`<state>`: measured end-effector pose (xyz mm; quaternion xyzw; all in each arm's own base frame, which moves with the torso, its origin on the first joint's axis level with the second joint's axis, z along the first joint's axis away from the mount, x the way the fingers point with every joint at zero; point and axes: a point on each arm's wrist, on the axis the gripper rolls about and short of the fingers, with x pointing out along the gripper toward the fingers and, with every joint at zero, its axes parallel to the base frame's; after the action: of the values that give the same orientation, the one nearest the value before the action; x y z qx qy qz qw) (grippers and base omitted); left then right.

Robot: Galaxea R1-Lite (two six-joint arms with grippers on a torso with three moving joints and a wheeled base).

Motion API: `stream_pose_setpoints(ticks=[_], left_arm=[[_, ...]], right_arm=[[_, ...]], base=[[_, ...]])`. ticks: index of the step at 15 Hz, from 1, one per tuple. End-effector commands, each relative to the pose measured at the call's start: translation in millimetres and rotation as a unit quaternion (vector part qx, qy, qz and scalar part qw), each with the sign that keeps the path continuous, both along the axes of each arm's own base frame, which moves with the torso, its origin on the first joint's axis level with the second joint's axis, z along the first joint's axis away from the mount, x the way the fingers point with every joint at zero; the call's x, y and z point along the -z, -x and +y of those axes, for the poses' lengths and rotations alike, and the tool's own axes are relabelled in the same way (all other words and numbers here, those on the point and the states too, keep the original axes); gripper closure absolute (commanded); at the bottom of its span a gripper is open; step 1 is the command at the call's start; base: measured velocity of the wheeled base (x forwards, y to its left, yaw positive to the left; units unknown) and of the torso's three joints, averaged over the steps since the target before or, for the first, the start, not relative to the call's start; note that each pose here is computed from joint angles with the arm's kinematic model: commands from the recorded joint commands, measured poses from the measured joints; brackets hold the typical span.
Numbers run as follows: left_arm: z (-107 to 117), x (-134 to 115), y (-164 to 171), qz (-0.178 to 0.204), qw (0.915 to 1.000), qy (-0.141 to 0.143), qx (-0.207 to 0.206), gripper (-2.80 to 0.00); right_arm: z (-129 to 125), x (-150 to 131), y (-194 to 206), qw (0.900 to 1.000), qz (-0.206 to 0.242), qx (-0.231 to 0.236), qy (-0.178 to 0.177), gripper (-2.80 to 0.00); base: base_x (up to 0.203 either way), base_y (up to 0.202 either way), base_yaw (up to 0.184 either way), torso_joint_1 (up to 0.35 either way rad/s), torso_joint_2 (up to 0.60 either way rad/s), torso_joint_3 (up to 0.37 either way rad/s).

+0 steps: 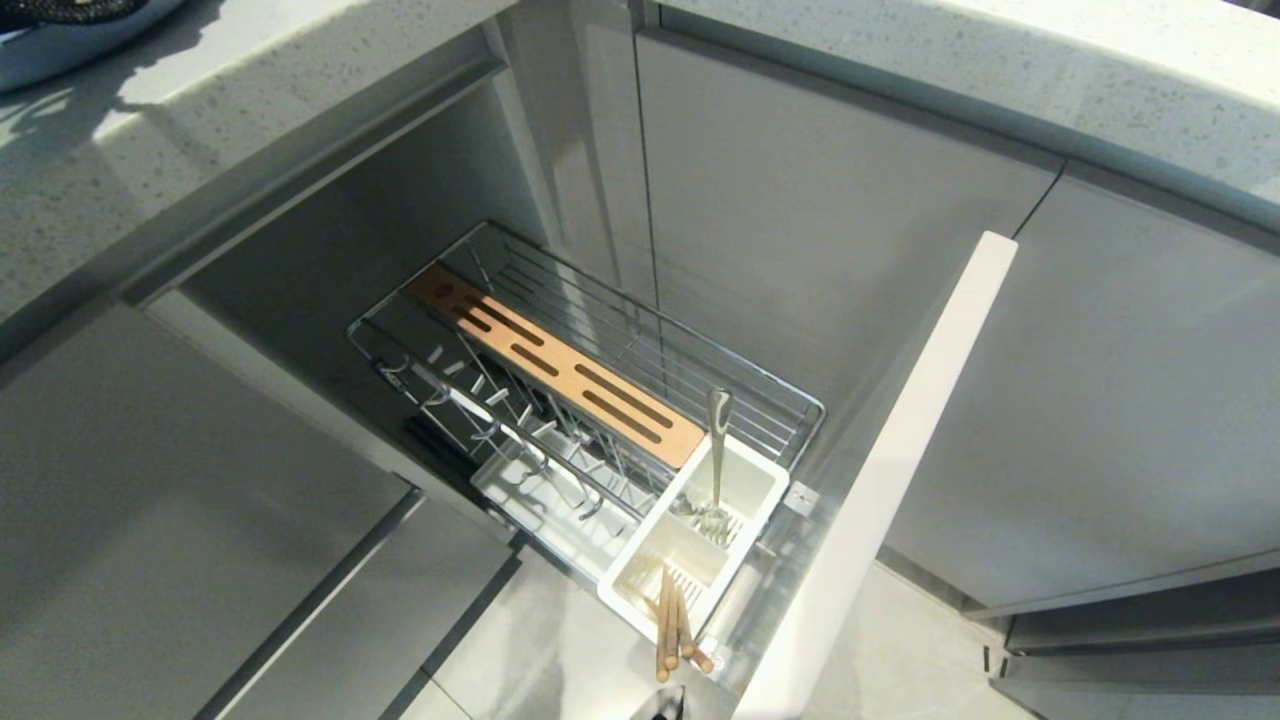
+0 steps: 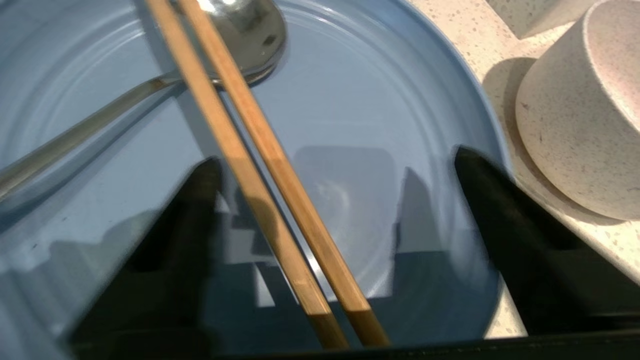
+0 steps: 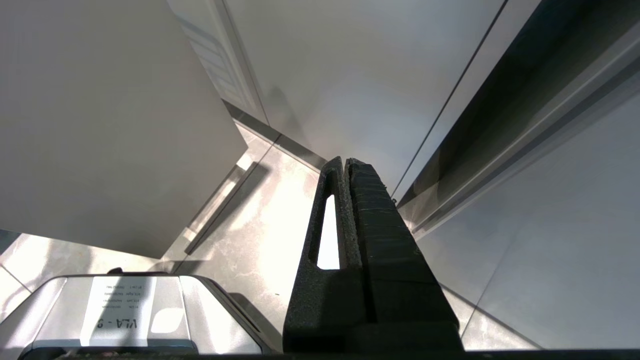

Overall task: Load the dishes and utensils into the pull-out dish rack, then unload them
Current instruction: Pick up the chopsticks and place it in the cupboard

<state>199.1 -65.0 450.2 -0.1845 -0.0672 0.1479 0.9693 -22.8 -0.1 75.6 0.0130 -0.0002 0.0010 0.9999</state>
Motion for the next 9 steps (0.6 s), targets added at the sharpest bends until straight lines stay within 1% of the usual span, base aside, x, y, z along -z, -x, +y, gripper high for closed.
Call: stream_pose_setpoints(ticks=[1, 9], left_arm=[[0.2, 0.6, -0.3, 0.001, 1.0, 0.001, -0.002, 0.0], [1.9, 0.0, 0.1, 0.0, 1.0, 0.001, -0.005, 0.0]], right_arm=[[0.0, 0.4, -0.1, 1.0, 0.0, -0.001, 0.0, 0.0], [0.0, 0.4, -0.1, 1.0, 0.0, -0.001, 0.0, 0.0]], base=[[0.0, 0.0, 0.0, 0.0, 0.0, 0.0], [0.0, 0.0, 0.0, 0.0, 0.0, 0.0]])
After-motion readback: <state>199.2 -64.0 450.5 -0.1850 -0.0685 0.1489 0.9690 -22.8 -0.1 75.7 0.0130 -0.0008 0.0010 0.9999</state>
